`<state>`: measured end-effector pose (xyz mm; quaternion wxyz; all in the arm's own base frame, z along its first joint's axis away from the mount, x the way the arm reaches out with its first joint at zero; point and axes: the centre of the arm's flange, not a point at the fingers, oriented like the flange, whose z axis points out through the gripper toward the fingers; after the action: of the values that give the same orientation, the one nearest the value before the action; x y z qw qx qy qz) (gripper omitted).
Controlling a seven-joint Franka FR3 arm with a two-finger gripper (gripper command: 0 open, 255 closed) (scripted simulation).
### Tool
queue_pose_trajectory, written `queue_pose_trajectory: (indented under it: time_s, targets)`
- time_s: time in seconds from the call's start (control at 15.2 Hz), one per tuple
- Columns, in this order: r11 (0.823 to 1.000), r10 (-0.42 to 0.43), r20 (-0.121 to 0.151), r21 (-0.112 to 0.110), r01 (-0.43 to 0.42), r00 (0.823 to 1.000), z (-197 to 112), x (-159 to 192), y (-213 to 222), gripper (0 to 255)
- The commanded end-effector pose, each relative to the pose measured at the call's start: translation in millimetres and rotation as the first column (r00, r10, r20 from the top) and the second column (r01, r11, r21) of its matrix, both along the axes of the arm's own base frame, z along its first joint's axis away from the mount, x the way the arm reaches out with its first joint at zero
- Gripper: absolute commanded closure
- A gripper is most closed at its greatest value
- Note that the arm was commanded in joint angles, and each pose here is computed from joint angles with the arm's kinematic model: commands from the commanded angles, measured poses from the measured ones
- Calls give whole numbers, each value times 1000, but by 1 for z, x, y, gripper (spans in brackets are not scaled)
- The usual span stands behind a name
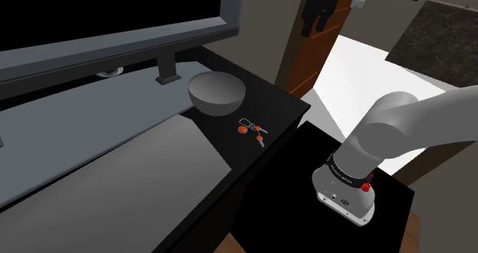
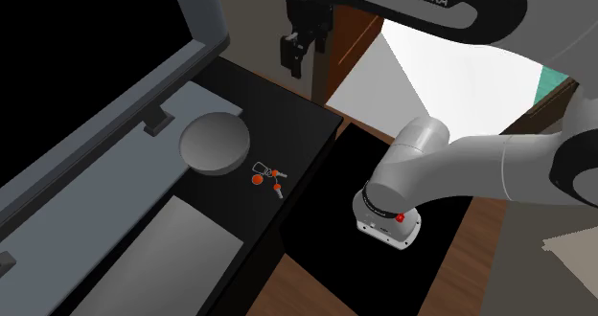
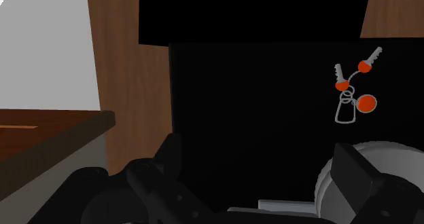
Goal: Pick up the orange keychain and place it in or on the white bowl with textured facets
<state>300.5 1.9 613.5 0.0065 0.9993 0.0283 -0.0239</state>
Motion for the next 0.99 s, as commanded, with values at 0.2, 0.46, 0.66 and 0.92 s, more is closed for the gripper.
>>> queue_pose_trajectory:
  time_s: [0.2, 0.46, 0.66, 0.92]
  targets:
    - [998, 54, 14, 11, -54, 998, -33, -1, 20, 0]
    - [992, 125, 33, 24, -125, 992, -77, -4, 47, 0]
    - [983, 177, 49, 34, -179, 983, -110, -7, 67, 0]
    - [967, 246, 70, 44, -249, 967, -154, -12, 95, 0]
